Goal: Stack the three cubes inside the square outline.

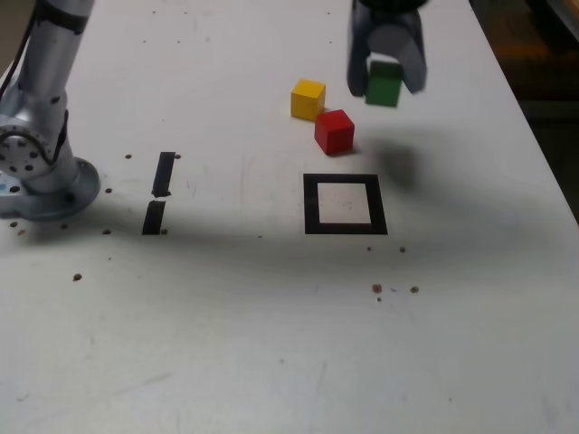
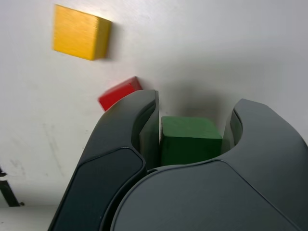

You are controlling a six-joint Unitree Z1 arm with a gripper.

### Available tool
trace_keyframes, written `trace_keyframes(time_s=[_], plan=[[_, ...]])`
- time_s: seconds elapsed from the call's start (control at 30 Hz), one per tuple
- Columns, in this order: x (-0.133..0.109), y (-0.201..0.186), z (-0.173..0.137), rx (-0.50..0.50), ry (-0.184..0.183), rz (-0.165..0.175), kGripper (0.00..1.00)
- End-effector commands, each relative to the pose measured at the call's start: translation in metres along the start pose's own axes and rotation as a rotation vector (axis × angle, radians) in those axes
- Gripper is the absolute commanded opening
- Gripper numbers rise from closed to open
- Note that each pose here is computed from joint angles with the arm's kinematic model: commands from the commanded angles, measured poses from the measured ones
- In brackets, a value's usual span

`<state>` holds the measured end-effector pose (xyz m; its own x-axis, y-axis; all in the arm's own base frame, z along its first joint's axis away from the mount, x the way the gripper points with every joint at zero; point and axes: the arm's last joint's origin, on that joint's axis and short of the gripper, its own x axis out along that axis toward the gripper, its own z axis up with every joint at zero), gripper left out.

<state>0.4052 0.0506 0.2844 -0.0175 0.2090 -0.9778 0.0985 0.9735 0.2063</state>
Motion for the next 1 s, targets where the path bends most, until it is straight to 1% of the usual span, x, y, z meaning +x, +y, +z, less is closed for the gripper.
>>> trace_keyframes(time_s=[0.0, 0.27, 0.37, 0.5, 0.63, 0.7, 0.77, 0.87, 0.97], plan=[[0.005, -0.002, 0.009, 0.005, 0.002, -0.002, 0.23], [0.026, -0.003, 0.035, 0.028, 0.022, -0.008, 0.23], [0.034, -0.004, 0.043, 0.030, 0.026, -0.019, 0.23], [0.041, -0.004, 0.049, 0.031, 0.030, -0.032, 0.23], [0.043, -0.003, 0.051, 0.027, 0.031, -0.034, 0.25], [0.045, -0.001, 0.051, 0.024, 0.034, -0.035, 0.30], [0.047, -0.001, 0.051, 0.024, 0.043, -0.037, 0.39], [0.053, -0.001, 0.051, 0.031, 0.064, -0.047, 0.60], [0.063, -0.004, 0.054, 0.045, 0.084, -0.069, 0.79]])
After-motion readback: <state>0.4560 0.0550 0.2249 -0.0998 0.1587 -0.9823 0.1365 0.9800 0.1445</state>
